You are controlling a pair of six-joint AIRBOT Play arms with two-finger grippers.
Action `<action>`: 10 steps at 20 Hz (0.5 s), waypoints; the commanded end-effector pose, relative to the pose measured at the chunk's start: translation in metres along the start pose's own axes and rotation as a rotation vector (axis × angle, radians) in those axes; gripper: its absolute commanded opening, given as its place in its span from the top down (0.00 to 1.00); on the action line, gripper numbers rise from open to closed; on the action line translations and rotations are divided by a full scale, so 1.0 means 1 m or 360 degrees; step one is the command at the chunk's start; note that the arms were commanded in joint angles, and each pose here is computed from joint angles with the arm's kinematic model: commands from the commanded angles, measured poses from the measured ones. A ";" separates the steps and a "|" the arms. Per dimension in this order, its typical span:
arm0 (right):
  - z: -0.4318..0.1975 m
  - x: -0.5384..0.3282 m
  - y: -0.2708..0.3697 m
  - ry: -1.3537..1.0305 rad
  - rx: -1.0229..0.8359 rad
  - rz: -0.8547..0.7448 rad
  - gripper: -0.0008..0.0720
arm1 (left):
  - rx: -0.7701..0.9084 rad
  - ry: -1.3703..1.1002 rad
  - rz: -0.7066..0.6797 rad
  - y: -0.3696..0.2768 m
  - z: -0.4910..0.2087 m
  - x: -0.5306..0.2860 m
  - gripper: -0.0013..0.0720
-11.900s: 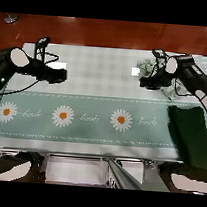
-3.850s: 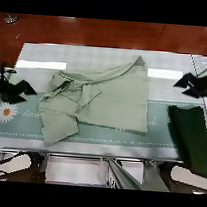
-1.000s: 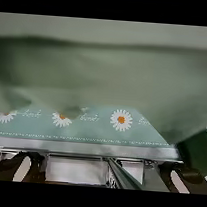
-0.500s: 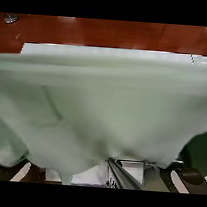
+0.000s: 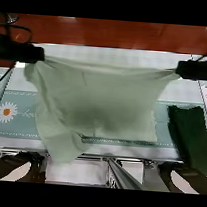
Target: Fold the shirts.
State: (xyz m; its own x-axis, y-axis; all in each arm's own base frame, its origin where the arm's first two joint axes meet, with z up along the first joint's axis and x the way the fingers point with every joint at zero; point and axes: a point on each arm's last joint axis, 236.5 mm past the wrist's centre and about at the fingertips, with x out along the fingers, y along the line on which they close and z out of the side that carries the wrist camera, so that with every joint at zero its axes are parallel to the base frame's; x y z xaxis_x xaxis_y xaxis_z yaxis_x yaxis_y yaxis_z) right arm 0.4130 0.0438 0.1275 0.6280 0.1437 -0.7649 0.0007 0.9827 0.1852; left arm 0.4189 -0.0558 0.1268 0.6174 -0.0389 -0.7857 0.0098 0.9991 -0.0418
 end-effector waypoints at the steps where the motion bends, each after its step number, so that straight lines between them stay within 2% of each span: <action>1: 0.029 0.101 -0.012 0.0009 0.0106 0.0013 0.96 | -0.0211 0.0045 0.0009 0.006 0.010 0.091 0.95; 6: 0.047 0.162 -0.027 0.0192 0.0305 0.0142 0.96 | -0.0476 0.0233 -0.0168 -0.010 0.012 0.133 0.95; 8: 0.034 0.153 -0.028 0.0316 0.0267 0.0225 0.96 | -0.0307 0.0365 -0.0265 -0.018 -0.004 0.123 0.95; 10: -0.006 0.133 -0.031 0.0597 0.0176 0.0283 0.96 | -0.0086 0.0649 -0.0296 -0.014 -0.045 0.105 0.95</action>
State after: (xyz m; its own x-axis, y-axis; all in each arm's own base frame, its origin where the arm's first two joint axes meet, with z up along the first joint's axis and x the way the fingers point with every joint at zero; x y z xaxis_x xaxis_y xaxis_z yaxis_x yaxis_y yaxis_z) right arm 0.5279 0.0288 0.0318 0.4810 0.2673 -0.8350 0.0762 0.9360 0.3435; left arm 0.4873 -0.0673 0.0322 0.4404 -0.1672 -0.8821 -0.0847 0.9704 -0.2262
